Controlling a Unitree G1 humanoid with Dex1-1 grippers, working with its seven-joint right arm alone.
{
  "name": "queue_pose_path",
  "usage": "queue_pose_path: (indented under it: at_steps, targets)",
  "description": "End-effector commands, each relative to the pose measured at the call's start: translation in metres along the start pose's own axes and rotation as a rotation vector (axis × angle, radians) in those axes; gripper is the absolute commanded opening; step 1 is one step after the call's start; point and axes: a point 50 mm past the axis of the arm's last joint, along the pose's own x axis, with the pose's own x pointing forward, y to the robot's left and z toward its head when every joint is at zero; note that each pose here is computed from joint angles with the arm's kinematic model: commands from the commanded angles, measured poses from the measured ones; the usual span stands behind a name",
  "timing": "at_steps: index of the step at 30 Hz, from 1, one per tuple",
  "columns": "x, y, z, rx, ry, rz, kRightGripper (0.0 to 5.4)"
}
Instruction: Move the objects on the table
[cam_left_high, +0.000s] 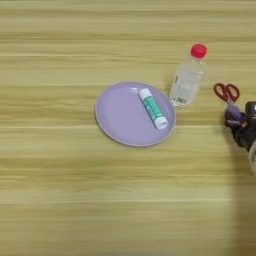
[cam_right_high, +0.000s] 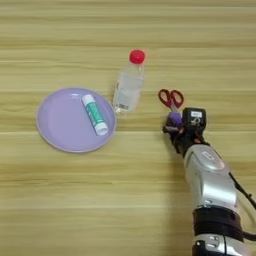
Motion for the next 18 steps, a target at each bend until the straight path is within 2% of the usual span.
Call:
queue_pose_path:
  at_steps: [1,18]
  targets:
    - [0.009,0.006,0.042,-0.043,-0.141,0.017,1.43]
    - [0.019,0.023,0.039,-0.036,-0.127,0.069,1.43]
